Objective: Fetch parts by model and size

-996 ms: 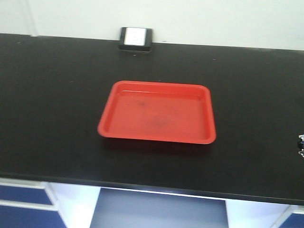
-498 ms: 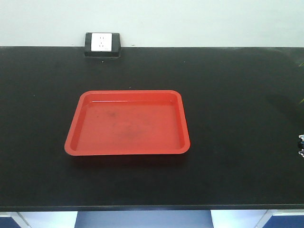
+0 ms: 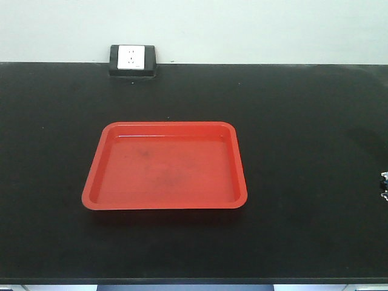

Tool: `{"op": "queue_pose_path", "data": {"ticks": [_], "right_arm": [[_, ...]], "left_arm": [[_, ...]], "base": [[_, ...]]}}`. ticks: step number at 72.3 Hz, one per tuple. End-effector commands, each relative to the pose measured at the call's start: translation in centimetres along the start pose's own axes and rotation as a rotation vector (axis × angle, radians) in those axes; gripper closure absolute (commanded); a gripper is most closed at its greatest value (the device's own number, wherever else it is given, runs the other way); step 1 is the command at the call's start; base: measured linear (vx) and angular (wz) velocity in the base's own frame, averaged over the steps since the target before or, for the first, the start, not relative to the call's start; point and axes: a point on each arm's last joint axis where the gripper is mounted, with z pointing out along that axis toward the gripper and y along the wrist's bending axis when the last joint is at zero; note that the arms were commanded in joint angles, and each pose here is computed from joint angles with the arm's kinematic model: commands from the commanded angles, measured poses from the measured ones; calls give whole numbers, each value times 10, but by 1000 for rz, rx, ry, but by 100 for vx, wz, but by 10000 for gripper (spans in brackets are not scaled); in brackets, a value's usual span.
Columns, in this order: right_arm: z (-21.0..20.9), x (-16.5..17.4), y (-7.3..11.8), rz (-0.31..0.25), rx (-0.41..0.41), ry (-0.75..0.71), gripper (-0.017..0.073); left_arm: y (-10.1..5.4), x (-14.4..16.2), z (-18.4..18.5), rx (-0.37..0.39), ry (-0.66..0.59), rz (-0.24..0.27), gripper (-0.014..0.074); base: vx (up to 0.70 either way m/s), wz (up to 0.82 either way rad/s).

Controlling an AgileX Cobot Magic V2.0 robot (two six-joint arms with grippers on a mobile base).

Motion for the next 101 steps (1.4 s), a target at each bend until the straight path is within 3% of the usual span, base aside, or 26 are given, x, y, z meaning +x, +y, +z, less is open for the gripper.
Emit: {"op": "queue_pose_path", "data": {"ticks": [1,101], "right_arm": [[-3,-16,-1,-14,6,-105,569],[0,-14,0,-12,5,-73,569]], "left_arm": [[-1,-12,-4,8,-83,-3,600],[-1,-13,-4,8,-87,-3,600]], "base": [[6,1],[3,1]]}}
